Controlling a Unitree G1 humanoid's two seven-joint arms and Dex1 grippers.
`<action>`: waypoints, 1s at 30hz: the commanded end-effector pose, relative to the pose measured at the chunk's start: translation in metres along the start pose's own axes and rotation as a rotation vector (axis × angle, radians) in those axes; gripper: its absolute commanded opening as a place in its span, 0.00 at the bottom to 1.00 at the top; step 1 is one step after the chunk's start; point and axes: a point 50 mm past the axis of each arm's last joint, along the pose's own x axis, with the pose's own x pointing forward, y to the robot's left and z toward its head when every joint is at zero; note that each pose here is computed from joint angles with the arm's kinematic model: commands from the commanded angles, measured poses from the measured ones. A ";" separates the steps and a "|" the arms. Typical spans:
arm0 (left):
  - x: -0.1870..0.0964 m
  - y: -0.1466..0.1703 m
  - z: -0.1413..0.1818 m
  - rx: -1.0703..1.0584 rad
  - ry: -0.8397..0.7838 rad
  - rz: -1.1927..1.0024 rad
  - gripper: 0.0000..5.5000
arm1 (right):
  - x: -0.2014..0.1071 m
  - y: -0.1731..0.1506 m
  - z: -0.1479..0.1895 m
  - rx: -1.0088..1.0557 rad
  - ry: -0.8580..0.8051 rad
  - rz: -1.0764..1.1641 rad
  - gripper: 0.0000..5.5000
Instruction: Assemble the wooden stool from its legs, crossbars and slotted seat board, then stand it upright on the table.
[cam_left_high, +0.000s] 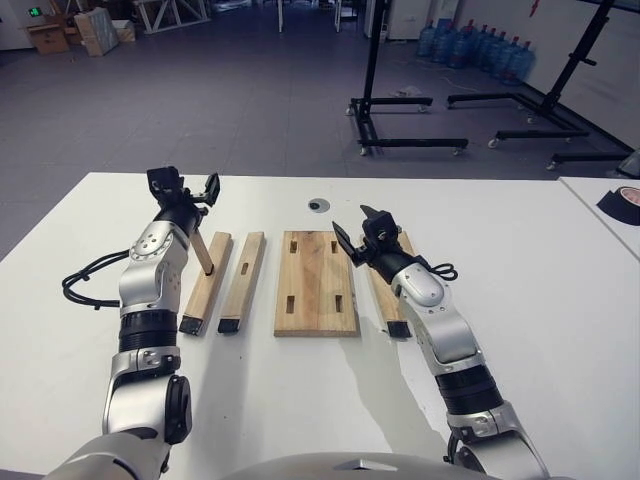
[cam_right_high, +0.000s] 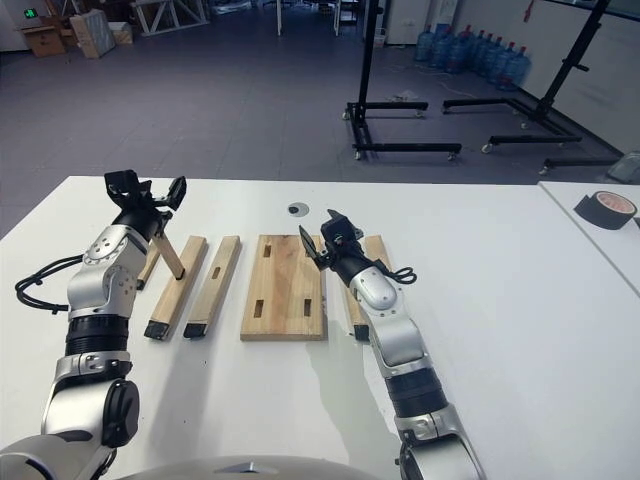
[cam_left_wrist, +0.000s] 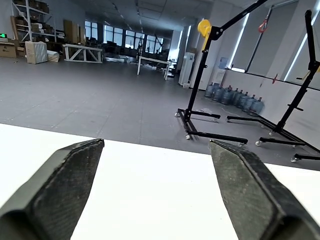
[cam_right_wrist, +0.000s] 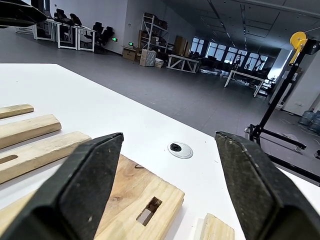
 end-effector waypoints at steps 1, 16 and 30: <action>-0.012 -0.014 0.056 0.046 -0.179 -0.052 0.70 | 0.002 -0.001 0.004 0.018 -0.017 -0.008 0.61; -0.105 -0.017 -0.037 0.163 0.043 -0.133 0.70 | -0.011 -0.005 -0.002 0.013 0.011 -0.055 0.61; -0.113 0.012 -0.097 0.102 0.515 -0.003 0.70 | -0.010 -0.005 0.002 0.113 0.021 -0.060 0.61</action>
